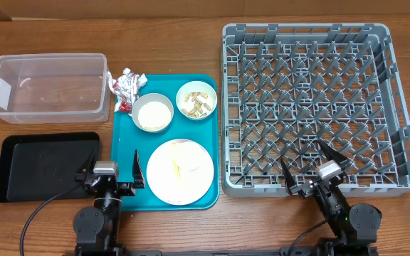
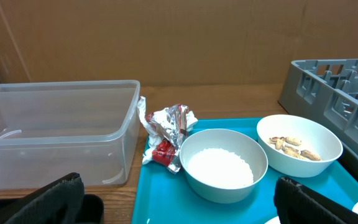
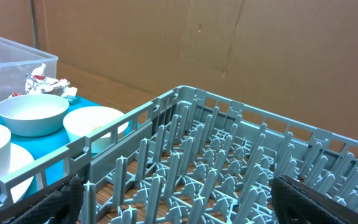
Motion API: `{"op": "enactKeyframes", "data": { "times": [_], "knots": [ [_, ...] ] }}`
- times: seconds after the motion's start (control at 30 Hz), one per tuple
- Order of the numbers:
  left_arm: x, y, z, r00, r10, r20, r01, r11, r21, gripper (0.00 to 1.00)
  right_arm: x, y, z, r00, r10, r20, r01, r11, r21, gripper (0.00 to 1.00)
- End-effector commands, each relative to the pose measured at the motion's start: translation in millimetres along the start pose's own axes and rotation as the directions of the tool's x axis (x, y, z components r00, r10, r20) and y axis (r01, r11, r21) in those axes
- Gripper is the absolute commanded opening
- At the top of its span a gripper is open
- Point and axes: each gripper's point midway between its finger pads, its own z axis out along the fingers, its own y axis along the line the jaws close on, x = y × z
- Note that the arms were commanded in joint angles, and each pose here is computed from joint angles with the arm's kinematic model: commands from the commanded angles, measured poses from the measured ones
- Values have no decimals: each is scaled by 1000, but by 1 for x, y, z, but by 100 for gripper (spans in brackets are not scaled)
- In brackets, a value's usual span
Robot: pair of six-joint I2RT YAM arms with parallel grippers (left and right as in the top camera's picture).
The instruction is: Sort waste into correct bins and load items into the dishwasher rack
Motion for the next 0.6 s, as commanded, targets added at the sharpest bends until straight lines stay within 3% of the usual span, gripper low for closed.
{"op": "enactKeyframes", "data": {
  "times": [0.0,0.13,0.57],
  "knots": [
    [0,3,0,1000,19,6,-19,1000,-12,100,1,0,0,1000,-5,5,5,1000,4,100],
    [0,-4,0,1000,10,8,-11,1000,27,100,1,0,0,1000,-5,5,5,1000,4,100],
    [0,-5,0,956,-293,0,293,956,30,100,0,0,0,1000,-6,6,6,1000,3,100]
  ]
}}
